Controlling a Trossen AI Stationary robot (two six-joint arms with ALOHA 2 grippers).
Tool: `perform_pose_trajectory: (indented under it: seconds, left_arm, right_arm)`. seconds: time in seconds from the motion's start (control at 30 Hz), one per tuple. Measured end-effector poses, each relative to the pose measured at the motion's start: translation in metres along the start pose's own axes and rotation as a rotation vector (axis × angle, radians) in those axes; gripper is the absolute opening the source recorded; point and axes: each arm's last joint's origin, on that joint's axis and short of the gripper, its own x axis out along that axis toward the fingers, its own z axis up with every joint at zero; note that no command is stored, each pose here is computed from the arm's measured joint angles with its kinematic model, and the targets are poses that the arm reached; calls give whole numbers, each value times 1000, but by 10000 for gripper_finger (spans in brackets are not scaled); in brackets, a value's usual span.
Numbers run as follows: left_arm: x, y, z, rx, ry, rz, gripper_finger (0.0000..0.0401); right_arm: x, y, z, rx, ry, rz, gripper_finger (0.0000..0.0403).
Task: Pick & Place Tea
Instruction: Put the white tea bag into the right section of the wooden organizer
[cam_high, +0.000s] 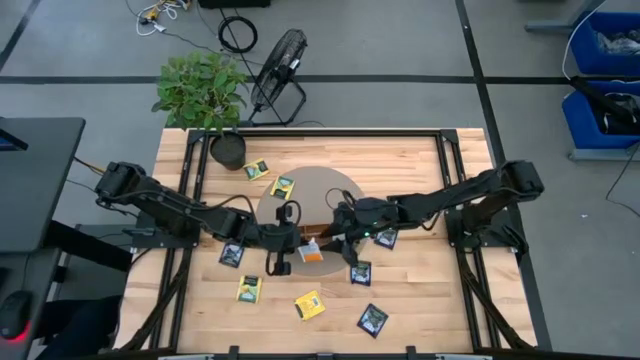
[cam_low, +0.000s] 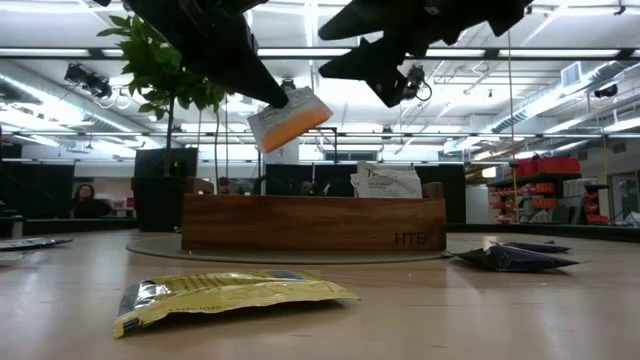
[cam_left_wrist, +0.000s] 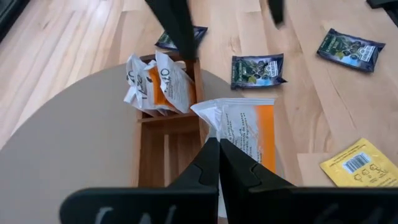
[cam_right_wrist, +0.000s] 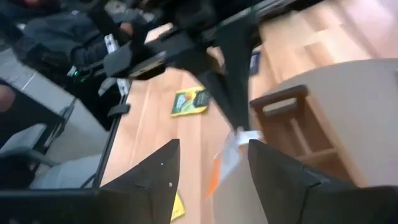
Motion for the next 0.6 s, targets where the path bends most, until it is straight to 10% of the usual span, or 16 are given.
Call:
perform_pose_trajectory:
  seconds: [0.6]
  left_arm:
    - [0,3,2,69,-25,71,2]
  right_arm:
    - [13,-17,0,52,29,-3,200]
